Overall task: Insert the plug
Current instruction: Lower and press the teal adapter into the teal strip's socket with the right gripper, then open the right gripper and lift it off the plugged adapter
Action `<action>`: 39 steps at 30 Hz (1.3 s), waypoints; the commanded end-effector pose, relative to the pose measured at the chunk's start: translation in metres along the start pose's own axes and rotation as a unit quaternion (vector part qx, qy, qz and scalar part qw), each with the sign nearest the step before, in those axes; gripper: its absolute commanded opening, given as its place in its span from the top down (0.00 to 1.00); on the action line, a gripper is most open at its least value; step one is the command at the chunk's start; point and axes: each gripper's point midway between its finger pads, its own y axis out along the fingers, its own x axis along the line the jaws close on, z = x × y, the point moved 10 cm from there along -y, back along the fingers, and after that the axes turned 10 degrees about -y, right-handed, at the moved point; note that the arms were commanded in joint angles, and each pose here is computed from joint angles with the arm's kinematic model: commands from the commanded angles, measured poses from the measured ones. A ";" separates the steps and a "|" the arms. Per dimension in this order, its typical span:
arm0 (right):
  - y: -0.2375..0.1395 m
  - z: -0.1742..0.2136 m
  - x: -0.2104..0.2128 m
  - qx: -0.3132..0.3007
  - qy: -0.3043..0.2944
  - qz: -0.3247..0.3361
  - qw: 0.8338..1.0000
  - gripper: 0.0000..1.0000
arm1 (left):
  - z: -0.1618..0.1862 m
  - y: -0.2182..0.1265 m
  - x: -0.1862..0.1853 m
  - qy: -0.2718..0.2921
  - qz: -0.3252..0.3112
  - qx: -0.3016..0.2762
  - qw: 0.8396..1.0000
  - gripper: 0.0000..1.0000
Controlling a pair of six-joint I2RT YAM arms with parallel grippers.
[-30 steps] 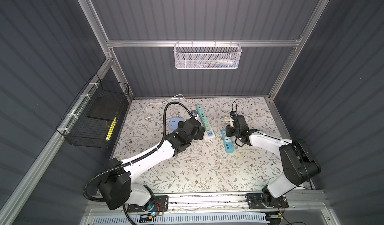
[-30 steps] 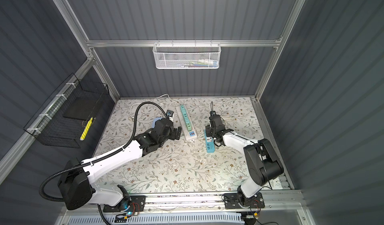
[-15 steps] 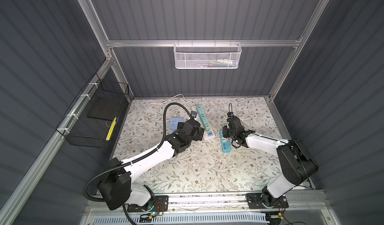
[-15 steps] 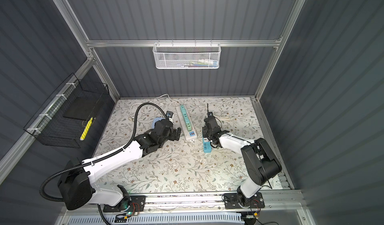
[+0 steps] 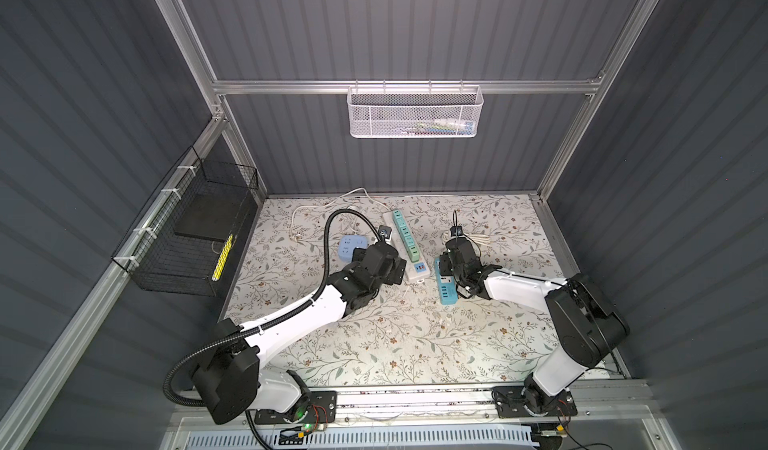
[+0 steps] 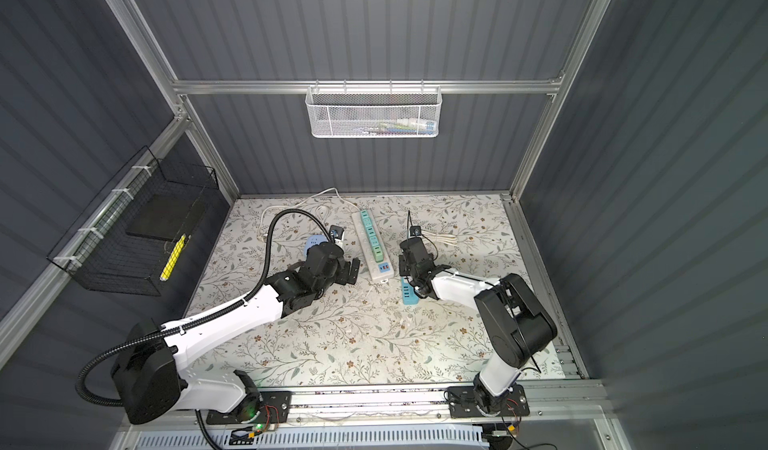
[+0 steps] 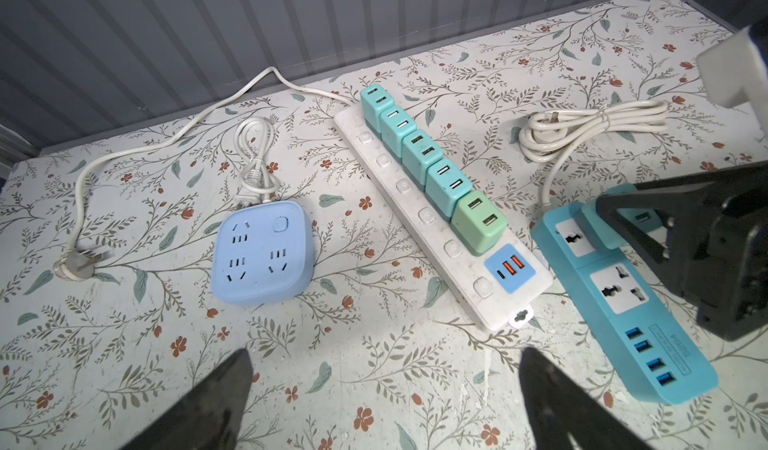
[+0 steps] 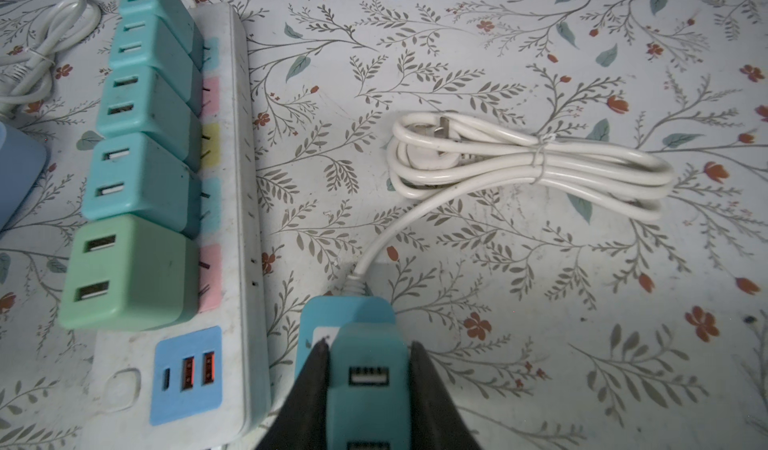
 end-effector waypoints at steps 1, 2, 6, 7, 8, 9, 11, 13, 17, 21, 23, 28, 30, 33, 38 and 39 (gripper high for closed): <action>0.011 0.072 0.003 0.169 -0.052 0.000 0.984 0.84 | -0.003 -0.006 0.005 -0.016 0.001 -0.009 1.000 0.00; 0.011 0.072 0.003 0.173 -0.053 -0.002 0.983 0.84 | -0.003 -0.007 0.005 -0.018 0.002 -0.008 1.000 0.00; 0.012 0.077 0.005 0.178 -0.057 0.001 0.982 0.84 | -0.003 -0.008 0.005 -0.020 0.004 -0.009 1.000 0.00; 0.012 0.079 0.006 0.180 -0.065 0.006 0.982 0.84 | -0.002 -0.008 0.005 -0.019 0.004 -0.007 1.000 0.00; 0.012 0.080 0.008 0.182 -0.075 0.010 0.980 0.83 | -0.002 -0.008 0.005 -0.020 0.005 -0.008 1.000 0.00; 0.012 0.079 0.011 0.181 -0.076 0.007 0.980 0.82 | -0.002 -0.008 0.005 -0.019 0.005 -0.007 1.000 0.00; 0.011 0.075 0.012 0.176 -0.062 -0.005 0.982 0.81 | -0.003 -0.008 0.005 -0.018 0.005 -0.008 1.000 0.00; 0.008 0.068 0.013 0.165 -0.055 -0.012 0.985 0.78 | -0.004 -0.009 0.005 -0.016 0.005 -0.010 1.000 0.00; 0.000 0.043 0.012 0.139 -0.040 -0.031 0.989 0.62 | -0.006 -0.011 0.006 -0.014 0.003 -0.012 1.000 0.00; -0.011 0.014 0.009 0.107 -0.034 -0.034 0.993 0.52 | -0.010 -0.013 0.007 -0.013 -0.001 -0.016 1.000 0.00; -0.012 0.006 0.006 0.106 -0.030 -0.037 0.993 0.48 | -0.010 -0.014 0.007 -0.013 -0.004 -0.017 1.000 0.00; -0.029 -0.009 0.000 0.083 -0.013 -0.062 0.995 0.44 | -0.010 -0.013 0.007 -0.011 -0.003 -0.014 1.000 0.00; -0.036 -0.016 -0.005 0.073 -0.001 -0.075 0.994 0.43 | -0.011 -0.012 0.007 -0.009 -0.004 -0.013 1.000 0.00; -0.038 -0.021 -0.014 0.068 0.013 -0.075 0.995 0.42 | -0.013 -0.013 0.006 -0.008 -0.001 -0.017 1.000 0.00; -0.030 -0.025 -0.027 0.083 0.017 -0.065 0.994 0.42 | -0.014 -0.010 0.006 -0.011 -0.005 -0.016 1.000 0.00; -0.027 -0.024 -0.028 0.088 0.017 -0.062 0.994 0.42 | -0.014 -0.009 0.006 -0.012 -0.007 -0.015 1.000 0.00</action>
